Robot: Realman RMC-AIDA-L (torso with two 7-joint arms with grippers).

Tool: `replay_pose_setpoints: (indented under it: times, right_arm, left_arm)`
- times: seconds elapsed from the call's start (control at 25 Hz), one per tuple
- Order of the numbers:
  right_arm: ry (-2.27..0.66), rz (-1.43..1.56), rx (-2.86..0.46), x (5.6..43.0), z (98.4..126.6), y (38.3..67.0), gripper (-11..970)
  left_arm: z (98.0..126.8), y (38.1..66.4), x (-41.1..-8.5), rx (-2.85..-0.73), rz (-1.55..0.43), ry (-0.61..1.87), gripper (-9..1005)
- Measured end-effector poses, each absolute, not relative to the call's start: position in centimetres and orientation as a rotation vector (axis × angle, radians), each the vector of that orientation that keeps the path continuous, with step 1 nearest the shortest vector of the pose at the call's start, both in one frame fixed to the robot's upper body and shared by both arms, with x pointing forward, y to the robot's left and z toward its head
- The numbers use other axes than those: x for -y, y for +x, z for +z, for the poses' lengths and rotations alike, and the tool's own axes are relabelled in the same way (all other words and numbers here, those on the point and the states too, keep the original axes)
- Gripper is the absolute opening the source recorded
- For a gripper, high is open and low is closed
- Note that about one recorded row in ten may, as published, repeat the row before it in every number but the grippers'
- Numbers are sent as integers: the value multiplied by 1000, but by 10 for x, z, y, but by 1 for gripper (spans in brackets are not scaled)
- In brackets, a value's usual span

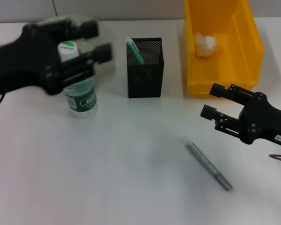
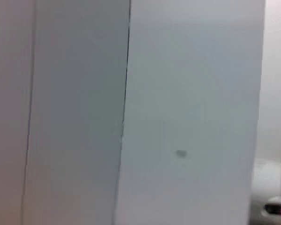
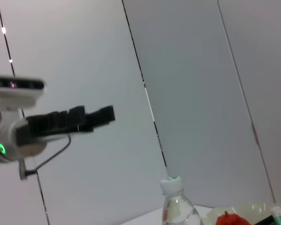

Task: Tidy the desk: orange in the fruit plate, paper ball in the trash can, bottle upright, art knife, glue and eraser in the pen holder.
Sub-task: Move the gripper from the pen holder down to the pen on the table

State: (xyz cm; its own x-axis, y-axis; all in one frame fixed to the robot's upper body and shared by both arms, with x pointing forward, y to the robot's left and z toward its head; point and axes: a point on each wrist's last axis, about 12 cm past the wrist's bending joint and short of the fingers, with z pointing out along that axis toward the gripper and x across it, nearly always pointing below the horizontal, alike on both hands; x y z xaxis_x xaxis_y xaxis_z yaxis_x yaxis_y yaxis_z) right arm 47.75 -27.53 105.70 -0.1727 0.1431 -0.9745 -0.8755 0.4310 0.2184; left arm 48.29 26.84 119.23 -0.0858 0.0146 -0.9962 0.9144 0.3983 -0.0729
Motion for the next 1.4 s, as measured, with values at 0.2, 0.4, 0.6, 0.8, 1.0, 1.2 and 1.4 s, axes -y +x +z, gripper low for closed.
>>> replay_pose_setpoints:
  times: [0.2,0.4,0.6,0.8,1.0,1.2,1.4]
  right_arm:
    - [-695,1053,-1462,273,1057,478,666]
    - [-684,1062,-1472,274,1056,476,666]
    - [-688,1067,-1469,273,1056,476,666]
    - [-656,1100,-1503,274,1059,482,666]
    - [-667,1177,-1604,285,1087,502,666]
    - [-803,1121,-1925,284,1155,528,665]
    - [-914,898,-2200,263,1231,552,665]
  left_arm:
    - [1154,486,-297,-1401,-1123,790,506]
    - [1107,476,-317,-1327,-1094,791,505]
    - [1087,469,-312,-1361,-977,860,505]
    - [1073,468,-303,-1434,-960,893,504]
    - [1068,469,-296,-1446,-960,915,503]
    - [1068,471,-294,-1448,-956,917,503]
    - [1063,470,-292,-1458,-944,907,502]
